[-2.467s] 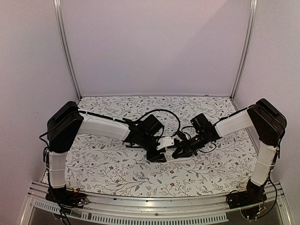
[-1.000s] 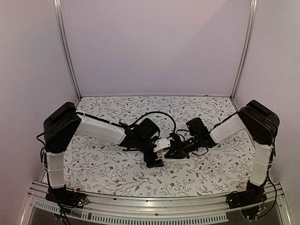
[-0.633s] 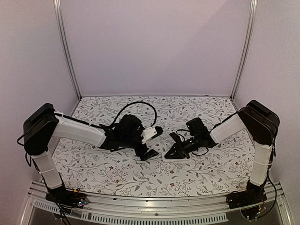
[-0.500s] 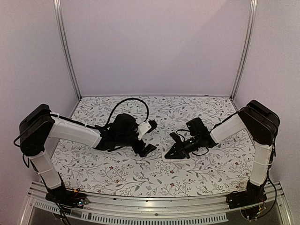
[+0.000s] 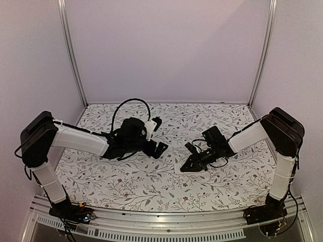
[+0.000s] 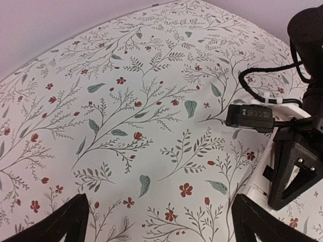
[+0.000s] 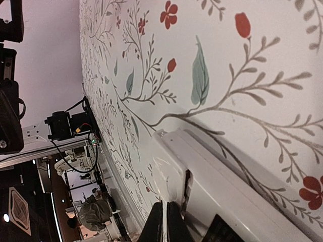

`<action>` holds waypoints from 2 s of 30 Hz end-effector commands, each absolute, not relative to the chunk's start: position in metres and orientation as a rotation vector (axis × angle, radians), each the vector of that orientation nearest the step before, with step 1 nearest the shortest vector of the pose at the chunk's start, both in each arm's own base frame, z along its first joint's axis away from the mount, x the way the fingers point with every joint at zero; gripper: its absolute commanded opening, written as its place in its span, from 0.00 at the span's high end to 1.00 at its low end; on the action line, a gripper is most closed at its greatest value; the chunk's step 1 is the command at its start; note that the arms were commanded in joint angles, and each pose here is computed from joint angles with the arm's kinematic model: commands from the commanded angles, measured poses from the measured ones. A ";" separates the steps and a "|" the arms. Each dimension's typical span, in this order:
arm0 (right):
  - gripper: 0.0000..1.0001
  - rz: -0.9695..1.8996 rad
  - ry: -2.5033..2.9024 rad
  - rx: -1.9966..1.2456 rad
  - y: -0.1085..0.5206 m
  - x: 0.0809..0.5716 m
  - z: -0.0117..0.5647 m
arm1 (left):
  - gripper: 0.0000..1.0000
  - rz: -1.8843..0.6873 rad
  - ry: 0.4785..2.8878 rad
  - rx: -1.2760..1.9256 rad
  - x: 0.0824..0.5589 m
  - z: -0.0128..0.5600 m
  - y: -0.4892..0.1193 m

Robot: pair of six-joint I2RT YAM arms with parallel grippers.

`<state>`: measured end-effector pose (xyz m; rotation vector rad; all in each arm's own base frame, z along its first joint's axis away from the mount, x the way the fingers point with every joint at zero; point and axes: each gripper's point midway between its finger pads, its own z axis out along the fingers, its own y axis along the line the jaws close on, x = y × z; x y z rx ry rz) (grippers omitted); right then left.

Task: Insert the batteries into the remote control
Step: Load the battery cover onto the remote control without the battery cover, then press the battery cover onto the remote control without the battery cover.

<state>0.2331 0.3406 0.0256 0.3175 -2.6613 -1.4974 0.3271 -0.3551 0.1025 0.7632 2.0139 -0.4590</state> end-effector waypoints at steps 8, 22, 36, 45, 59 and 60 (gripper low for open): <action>0.88 -1.454 -2.726 0.342 0.338 0.236 0.050 | 0.00 -0.576 2.038 0.625 0.325 0.117 -0.358; 0.64 -1.482 -2.872 0.294 0.287 0.258 0.098 | 0.00 -0.695 2.151 0.494 0.309 0.118 -0.355; 0.63 -1.080 -2.993 0.238 0.219 0.243 0.042 | 0.38 -0.792 2.391 0.368 0.258 0.062 -0.407; 0.63 -1.103 -2.966 0.209 0.223 0.245 0.030 | 0.48 -0.812 2.437 0.363 0.247 0.048 -0.423; 0.63 -1.127 -2.939 0.188 0.227 0.246 0.023 | 0.59 -0.763 2.500 0.372 0.238 0.031 -0.429; 0.63 -1.132 -2.936 0.186 0.228 0.247 0.023 | 0.60 -0.760 2.499 0.372 0.238 0.031 -0.429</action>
